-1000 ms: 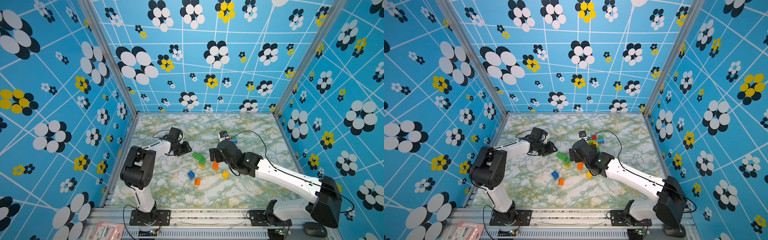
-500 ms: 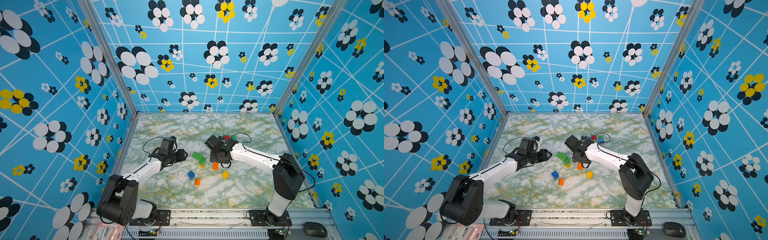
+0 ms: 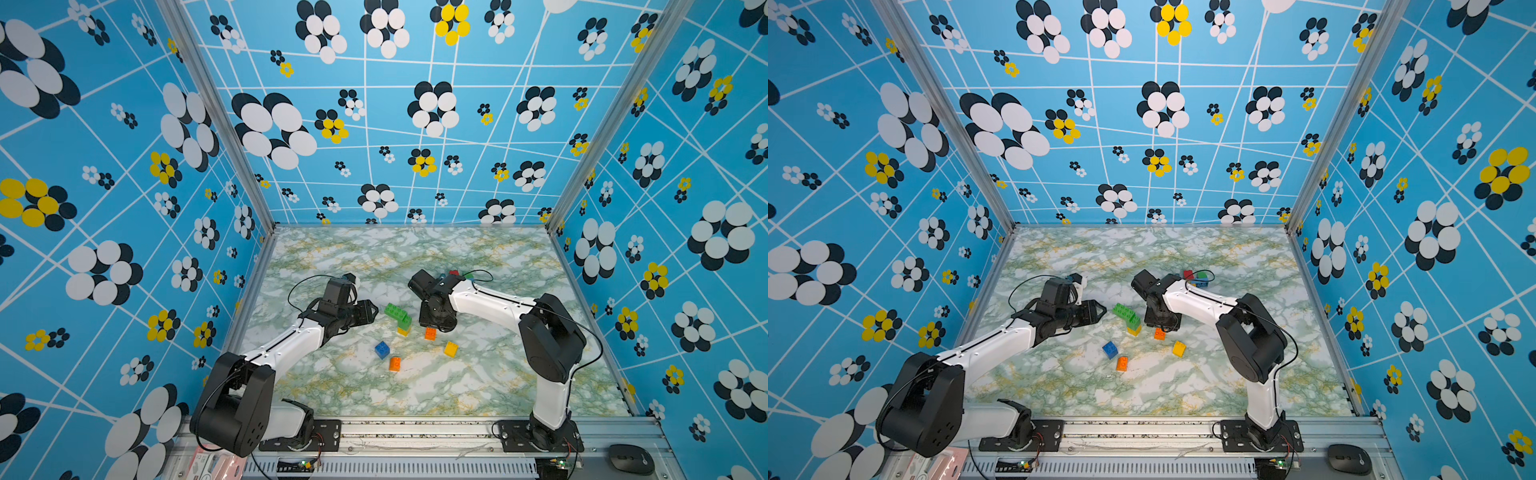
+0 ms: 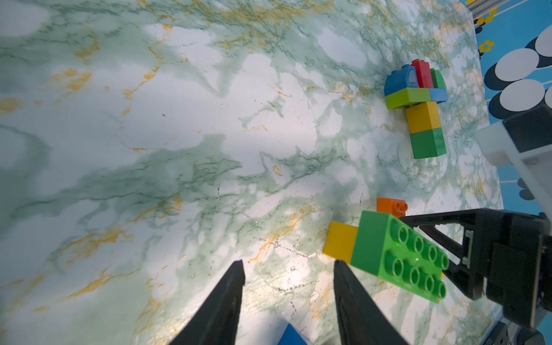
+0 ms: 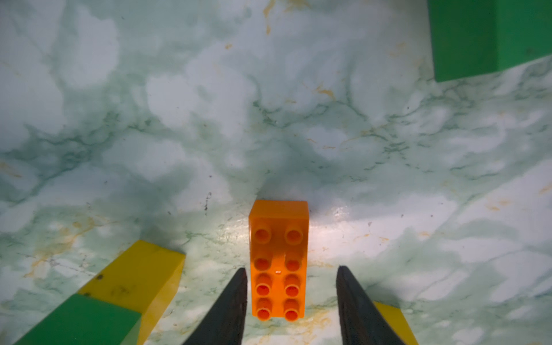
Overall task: Assemble a fork with lego
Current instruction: Pick up the lego brick from the center of the board.
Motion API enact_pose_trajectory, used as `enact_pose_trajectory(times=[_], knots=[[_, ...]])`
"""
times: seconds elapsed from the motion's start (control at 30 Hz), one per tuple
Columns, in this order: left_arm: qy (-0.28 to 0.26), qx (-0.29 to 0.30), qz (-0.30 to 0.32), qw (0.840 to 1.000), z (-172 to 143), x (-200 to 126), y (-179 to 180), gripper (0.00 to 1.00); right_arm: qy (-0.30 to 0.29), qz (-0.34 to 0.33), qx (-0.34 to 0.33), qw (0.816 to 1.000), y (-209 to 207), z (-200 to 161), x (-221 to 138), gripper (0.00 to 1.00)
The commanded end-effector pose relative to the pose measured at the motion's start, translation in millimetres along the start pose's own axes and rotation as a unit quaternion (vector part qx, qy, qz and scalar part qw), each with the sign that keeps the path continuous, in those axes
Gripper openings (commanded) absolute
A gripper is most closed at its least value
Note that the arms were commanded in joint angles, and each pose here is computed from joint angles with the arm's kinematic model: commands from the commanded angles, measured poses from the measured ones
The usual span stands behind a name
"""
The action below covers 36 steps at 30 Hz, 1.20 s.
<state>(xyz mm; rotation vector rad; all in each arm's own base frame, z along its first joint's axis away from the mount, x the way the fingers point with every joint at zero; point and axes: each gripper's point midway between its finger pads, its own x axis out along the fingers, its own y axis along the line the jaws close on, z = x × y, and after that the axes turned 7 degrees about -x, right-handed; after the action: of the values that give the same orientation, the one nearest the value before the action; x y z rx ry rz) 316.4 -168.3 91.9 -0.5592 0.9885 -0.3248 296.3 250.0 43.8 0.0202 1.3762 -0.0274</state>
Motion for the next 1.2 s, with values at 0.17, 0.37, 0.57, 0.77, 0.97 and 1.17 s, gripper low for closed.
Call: enact_pose_trajectory(times=[0.17,0.37,0.57,0.77,0.97,1.17], knots=[[-0.002,0.003,0.001,1.000,-2,1,0,0.52,0.014,-0.002,-0.009,1.000,6,3,6,0.50],[0.000,0.004,0.001,1.000,-4,1,1,0.52,0.013,-0.015,-0.015,1.000,5,7,10,0.45],[0.002,0.005,0.001,1.000,-3,2,0,0.52,0.015,-0.025,-0.019,0.999,3,8,13,0.43],[0.004,0.005,0.000,1.000,-3,3,-1,0.51,0.021,-0.026,-0.024,0.999,4,10,16,0.43],[0.005,0.005,-0.001,1.000,-3,3,-1,0.51,0.022,-0.029,-0.039,0.999,5,13,18,0.42],[0.007,0.006,-0.002,1.000,-4,3,-1,0.51,0.020,-0.039,-0.046,0.998,2,16,17,0.40]])
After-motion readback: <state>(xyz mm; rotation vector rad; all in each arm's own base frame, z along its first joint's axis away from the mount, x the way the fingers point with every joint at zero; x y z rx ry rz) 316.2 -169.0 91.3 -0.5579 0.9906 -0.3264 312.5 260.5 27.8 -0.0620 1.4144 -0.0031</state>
